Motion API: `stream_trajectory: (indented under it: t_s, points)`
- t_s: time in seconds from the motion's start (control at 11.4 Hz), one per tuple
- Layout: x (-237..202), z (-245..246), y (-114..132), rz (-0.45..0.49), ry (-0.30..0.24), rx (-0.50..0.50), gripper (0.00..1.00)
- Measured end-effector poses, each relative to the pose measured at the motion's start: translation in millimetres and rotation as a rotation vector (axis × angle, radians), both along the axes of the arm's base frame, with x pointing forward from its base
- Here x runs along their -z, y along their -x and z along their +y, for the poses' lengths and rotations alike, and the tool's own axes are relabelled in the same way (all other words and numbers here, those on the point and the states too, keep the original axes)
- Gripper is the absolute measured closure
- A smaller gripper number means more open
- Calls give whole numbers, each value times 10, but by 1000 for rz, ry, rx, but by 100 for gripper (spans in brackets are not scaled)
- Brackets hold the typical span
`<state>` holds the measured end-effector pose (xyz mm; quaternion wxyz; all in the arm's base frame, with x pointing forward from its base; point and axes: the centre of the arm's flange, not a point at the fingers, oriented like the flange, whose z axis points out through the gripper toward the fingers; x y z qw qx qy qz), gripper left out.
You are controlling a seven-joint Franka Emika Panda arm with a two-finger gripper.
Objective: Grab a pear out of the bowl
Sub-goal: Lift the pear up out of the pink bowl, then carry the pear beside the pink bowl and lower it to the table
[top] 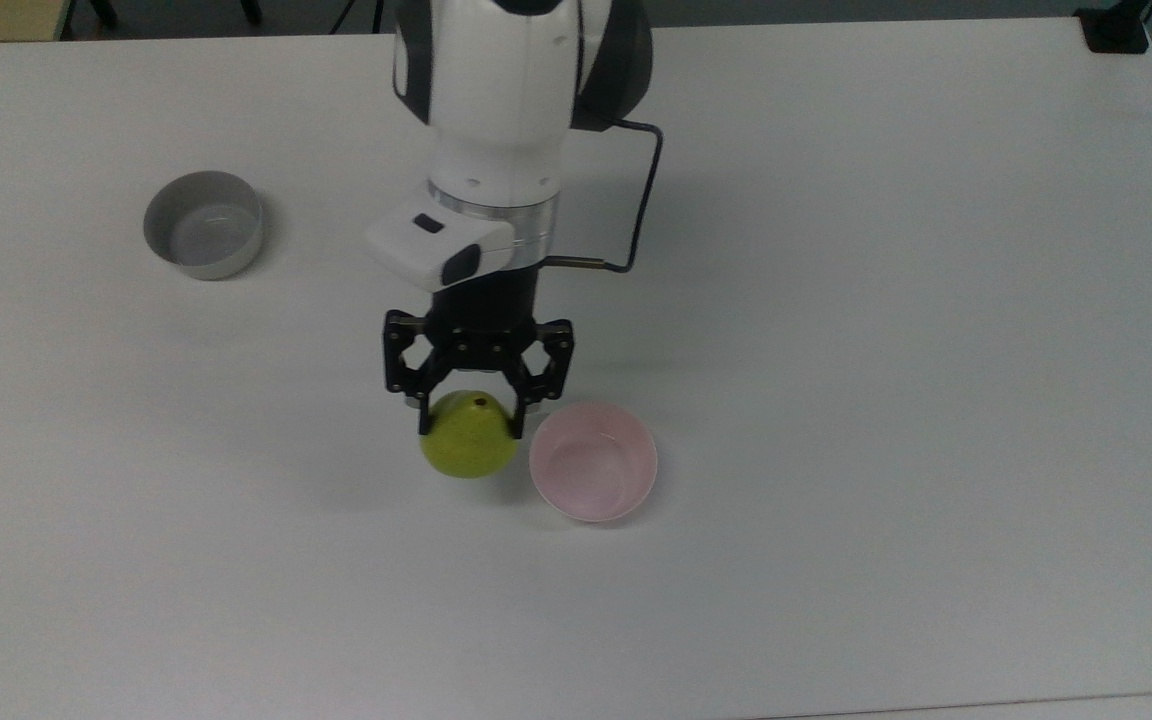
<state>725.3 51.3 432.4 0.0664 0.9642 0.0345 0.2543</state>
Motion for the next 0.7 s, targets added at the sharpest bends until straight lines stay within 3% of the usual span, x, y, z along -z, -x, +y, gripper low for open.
stream_trajectory:
  t_s: [0.35,0.7]
  points:
    - [345,-785,-53,41,16,63,24]
    - [712,-888,-108,44,0,66,24]
